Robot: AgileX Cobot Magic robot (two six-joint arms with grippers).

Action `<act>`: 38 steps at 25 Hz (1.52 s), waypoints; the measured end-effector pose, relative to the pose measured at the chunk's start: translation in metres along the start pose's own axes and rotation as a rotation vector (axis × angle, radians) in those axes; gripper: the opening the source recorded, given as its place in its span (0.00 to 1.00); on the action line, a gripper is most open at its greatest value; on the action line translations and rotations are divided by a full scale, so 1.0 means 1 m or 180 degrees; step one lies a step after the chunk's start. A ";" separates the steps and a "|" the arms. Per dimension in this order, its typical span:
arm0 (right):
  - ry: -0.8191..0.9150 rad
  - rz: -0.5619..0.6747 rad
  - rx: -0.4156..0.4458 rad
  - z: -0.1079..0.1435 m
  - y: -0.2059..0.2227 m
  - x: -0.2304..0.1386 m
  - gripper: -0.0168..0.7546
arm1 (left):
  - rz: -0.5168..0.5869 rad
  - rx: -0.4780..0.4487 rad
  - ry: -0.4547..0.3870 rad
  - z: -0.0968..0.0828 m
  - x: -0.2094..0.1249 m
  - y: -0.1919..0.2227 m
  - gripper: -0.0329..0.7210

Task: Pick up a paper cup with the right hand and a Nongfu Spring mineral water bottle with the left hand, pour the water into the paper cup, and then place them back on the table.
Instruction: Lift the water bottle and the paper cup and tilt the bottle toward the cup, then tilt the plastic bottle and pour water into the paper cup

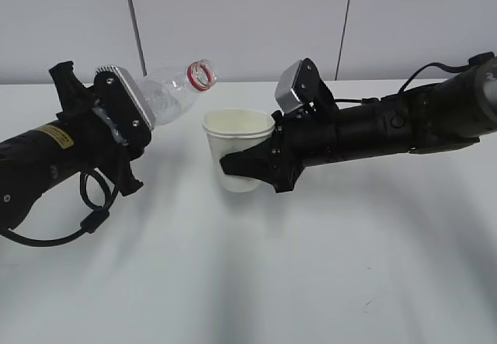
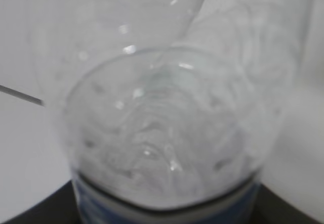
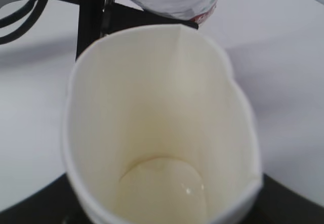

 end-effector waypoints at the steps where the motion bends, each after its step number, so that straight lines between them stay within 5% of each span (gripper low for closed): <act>1: 0.0000 0.0018 0.0004 0.000 0.000 -0.001 0.53 | 0.0013 0.0007 0.0029 0.000 -0.001 0.000 0.53; 19: -0.0029 0.0081 0.0016 0.001 0.000 -0.003 0.53 | 0.0119 0.0302 0.0828 0.014 -0.003 -0.001 0.53; 38: -0.0028 0.0087 0.0021 0.001 0.000 -0.004 0.53 | 0.0090 0.0553 0.1185 0.025 0.001 -0.002 0.53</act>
Point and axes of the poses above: a point on each arm's last joint axis where the gripper is mounted, y pointing out along that axis toward the gripper, z along the wrist's bending axis when the last joint is at zero, x = y × z, the point moved 5 cm from there along y, pointing out along that axis toward the gripper, and after that the axes turned 1 degree about y, right-handed, at the moved point
